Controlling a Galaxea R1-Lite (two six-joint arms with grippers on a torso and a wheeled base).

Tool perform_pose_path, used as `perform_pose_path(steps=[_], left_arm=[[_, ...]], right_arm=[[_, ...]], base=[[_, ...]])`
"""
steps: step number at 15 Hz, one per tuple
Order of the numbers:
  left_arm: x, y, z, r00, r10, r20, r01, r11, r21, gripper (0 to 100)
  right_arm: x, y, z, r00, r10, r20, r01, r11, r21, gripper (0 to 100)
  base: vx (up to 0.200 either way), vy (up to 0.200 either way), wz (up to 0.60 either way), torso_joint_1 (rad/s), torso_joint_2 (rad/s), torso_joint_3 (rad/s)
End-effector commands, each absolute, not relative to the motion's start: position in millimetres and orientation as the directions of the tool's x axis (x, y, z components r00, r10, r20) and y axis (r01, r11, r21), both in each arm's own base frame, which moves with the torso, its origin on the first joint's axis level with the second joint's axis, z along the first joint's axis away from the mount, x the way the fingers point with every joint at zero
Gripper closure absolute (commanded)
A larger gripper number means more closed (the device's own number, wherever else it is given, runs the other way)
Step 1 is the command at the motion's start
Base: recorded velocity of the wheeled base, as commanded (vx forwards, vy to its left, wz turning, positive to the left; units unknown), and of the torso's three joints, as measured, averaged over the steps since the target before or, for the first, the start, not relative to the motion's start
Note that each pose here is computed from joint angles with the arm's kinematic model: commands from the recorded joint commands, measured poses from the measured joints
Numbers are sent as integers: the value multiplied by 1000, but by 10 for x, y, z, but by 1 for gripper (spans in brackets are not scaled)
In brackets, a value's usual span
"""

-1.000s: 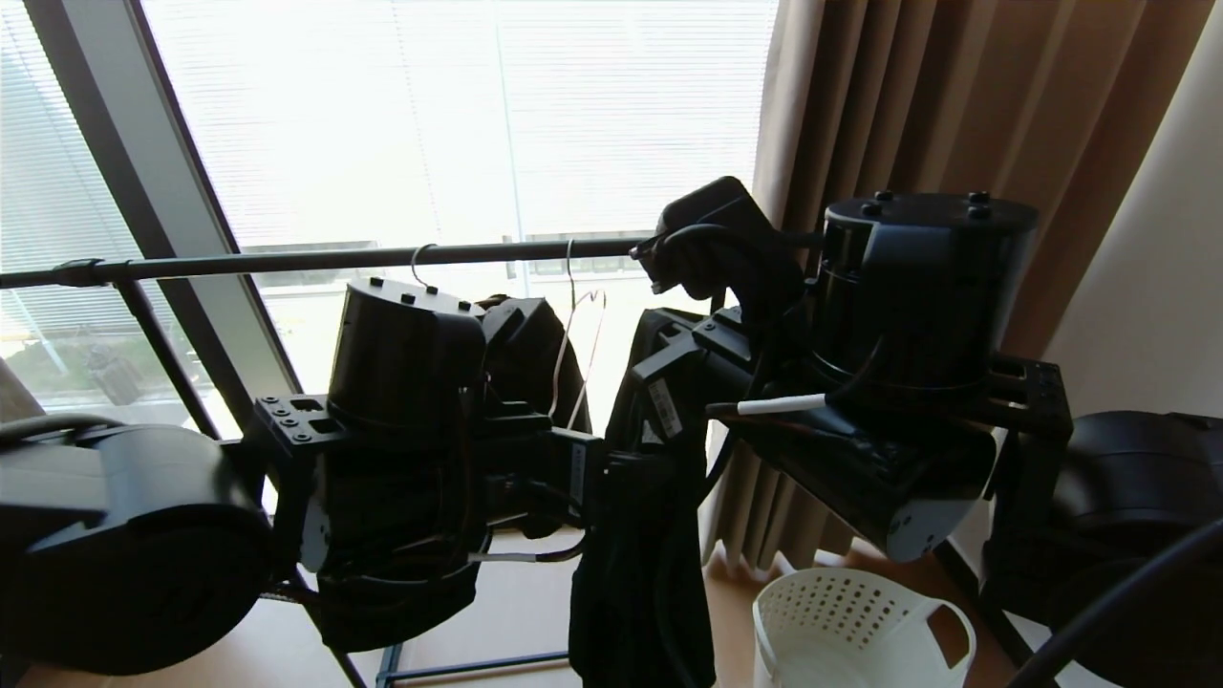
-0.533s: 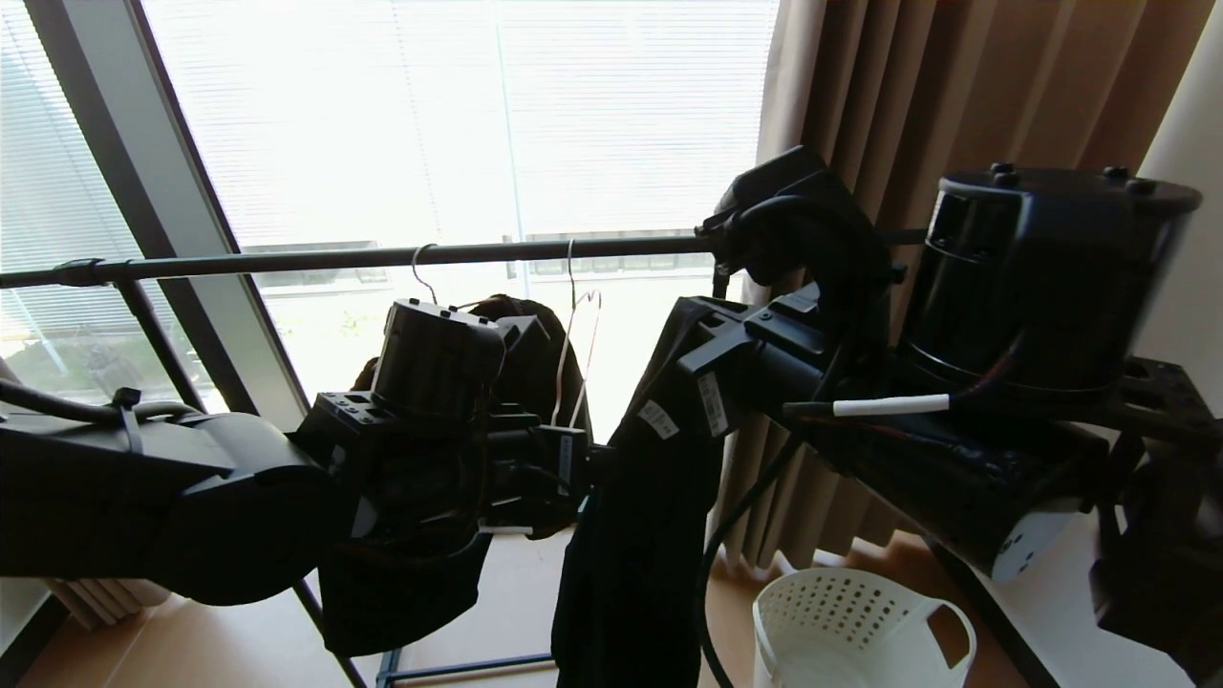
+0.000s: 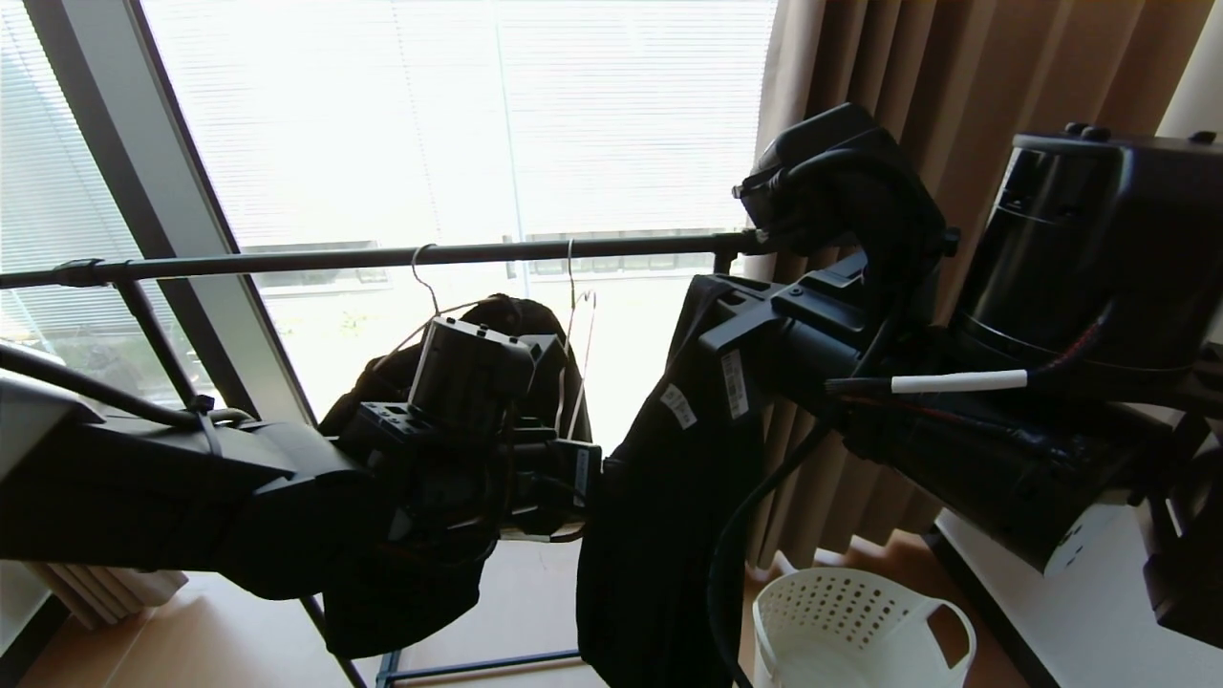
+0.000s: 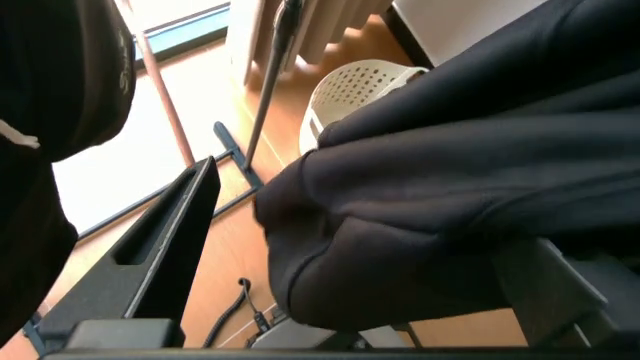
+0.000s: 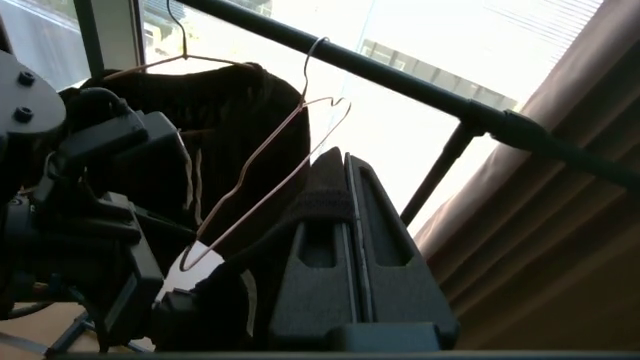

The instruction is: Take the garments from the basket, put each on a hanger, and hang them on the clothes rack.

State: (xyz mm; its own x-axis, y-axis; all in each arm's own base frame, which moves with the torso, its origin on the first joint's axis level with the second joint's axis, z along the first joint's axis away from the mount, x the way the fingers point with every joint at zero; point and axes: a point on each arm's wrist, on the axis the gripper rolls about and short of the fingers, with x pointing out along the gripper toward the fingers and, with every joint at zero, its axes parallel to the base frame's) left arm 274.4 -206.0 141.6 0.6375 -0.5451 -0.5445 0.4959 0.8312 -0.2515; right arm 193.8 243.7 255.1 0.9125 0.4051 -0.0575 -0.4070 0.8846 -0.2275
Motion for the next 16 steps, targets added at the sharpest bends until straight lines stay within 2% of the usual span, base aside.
perform_pose_path(steps=[1,4,7,8,12,16], left_arm=[[2769,-2142,1240,608,-535,-586,499,832,-242,0],[2753,-2181,1095,604,-497,-624,481,851,-212,0],[2736,-2132,1103,607,-490,-626,473,856,-211,0],[2736,-2132,1103,607,-490,-626,473,856,-211,100],[2242,-1759,1625,663,-538,-521,507,834,-216,100],[1998,-1568,1762,682,-552,-479,529,825,-197,100]], right_arm=[[1935,2430,2560,913,405,-53,-406,885,-226,100],[1967,2401,2546,919,392,-31,-389,896,-212,100],[2029,2327,2531,930,365,-32,-363,907,-213,100],[2029,2327,2531,930,365,-32,-363,907,-213,100],[2274,2175,2465,956,288,-50,-292,932,-217,100],[2333,2185,2389,960,272,-71,-281,937,-208,100]], base=[[0,0,0,0,0,0],[0,0,0,0,0,0],[0,0,0,0,0,0],[0,0,0,0,0,0],[0,0,0,0,0,0],[0,0,0,0,0,0]])
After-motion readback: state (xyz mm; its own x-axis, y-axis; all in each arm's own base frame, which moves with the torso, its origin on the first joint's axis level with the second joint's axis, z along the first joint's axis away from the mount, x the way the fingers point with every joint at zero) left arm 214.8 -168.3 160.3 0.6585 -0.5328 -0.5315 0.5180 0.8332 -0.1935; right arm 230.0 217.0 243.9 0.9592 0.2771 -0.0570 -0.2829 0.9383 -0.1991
